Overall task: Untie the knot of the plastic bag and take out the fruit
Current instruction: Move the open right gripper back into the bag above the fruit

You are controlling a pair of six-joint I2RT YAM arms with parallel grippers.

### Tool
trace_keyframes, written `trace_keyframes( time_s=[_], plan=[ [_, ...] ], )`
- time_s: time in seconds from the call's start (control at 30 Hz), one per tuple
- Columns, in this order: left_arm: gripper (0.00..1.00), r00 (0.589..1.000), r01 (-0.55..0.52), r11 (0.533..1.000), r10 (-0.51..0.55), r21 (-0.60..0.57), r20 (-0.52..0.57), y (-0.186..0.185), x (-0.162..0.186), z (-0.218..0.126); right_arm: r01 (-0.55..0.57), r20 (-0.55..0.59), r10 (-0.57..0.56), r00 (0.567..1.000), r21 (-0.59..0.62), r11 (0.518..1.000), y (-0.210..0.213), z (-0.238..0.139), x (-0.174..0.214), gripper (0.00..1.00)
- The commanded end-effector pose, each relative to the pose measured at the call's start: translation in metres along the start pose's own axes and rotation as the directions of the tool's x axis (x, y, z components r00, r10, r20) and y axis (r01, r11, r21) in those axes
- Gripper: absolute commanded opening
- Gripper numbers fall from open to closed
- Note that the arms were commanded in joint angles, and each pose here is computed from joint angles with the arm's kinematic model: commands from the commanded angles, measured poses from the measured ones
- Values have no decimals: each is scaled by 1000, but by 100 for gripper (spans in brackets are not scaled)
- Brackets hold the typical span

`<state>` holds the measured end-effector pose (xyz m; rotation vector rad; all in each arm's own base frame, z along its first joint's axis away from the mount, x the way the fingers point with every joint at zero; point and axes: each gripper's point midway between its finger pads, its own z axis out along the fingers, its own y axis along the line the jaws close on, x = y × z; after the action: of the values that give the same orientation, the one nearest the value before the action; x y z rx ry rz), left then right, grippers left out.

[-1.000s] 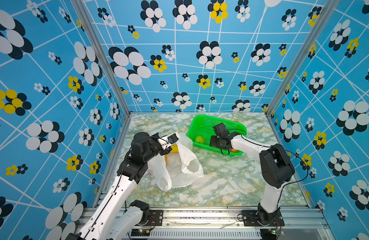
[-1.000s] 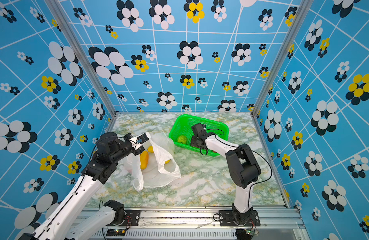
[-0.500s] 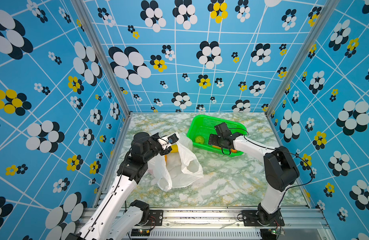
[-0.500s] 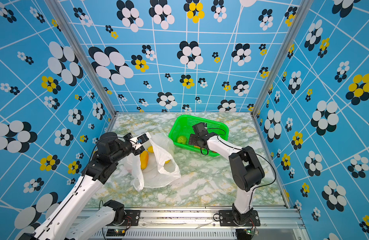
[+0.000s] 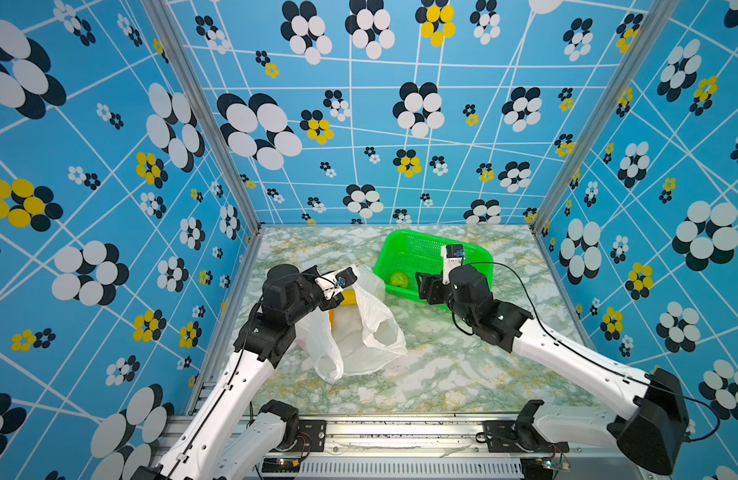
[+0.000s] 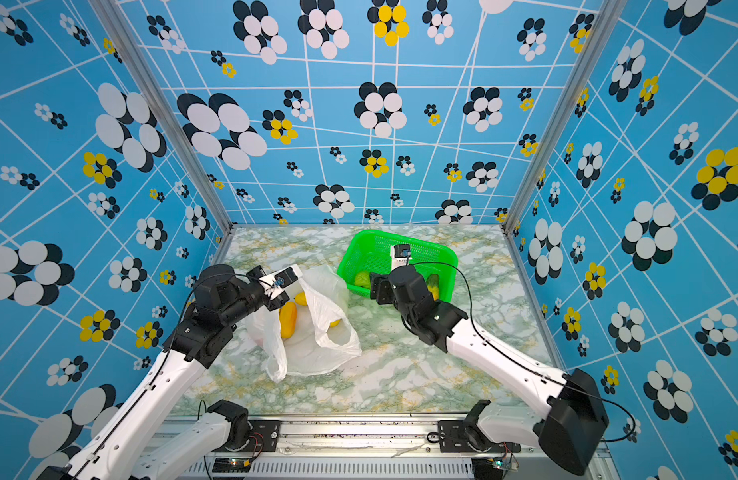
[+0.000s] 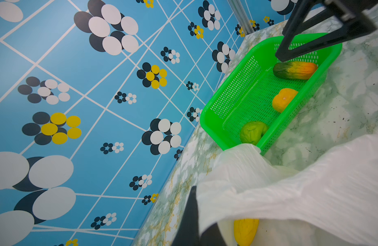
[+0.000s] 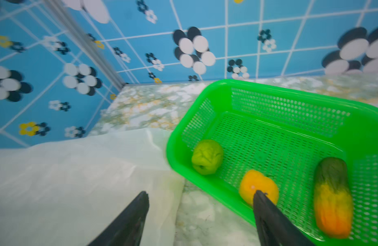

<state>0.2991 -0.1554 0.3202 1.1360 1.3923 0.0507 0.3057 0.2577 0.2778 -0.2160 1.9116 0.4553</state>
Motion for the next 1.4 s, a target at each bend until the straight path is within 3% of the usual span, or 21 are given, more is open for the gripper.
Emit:
trace_keyframes(
  time_s=[0.0,0.1,0.23,0.4,0.5,0.93,1.1,1.23,1.37],
  plan=[
    [0,1000,0,1000,0,10,-6,-4,2,0,181,198,-170,965,-39,983,45,-34,-25,78],
    [0,1000,6,1000,-6,16,-19,-5,6,2,236,232,-203,951,-128,963,89,-52,-17,75],
    [0,1000,3,1000,-2,13,-23,-5,7,2,287,186,-253,949,-185,940,134,-46,17,67],
    [0,999,19,1000,-19,7,-26,-2,7,2,431,163,-407,899,-159,888,189,-39,60,60],
    [0,999,22,1000,-22,1,-27,-1,7,2,447,132,-430,893,-154,881,204,-26,86,57],
    [0,1000,9,1000,-9,4,-15,-3,4,0,437,-53,-437,898,-9,900,191,40,145,54],
    [0,1000,6,1000,-6,5,-15,-3,4,0,349,-178,-329,927,96,932,147,73,159,58],
    [0,1000,3,1000,-3,9,-10,-4,2,0,367,-243,-325,914,150,918,129,92,169,61],
    [0,1000,4,1000,-4,12,-7,-5,2,0,368,-292,-308,906,181,912,116,107,179,72]
  ],
)
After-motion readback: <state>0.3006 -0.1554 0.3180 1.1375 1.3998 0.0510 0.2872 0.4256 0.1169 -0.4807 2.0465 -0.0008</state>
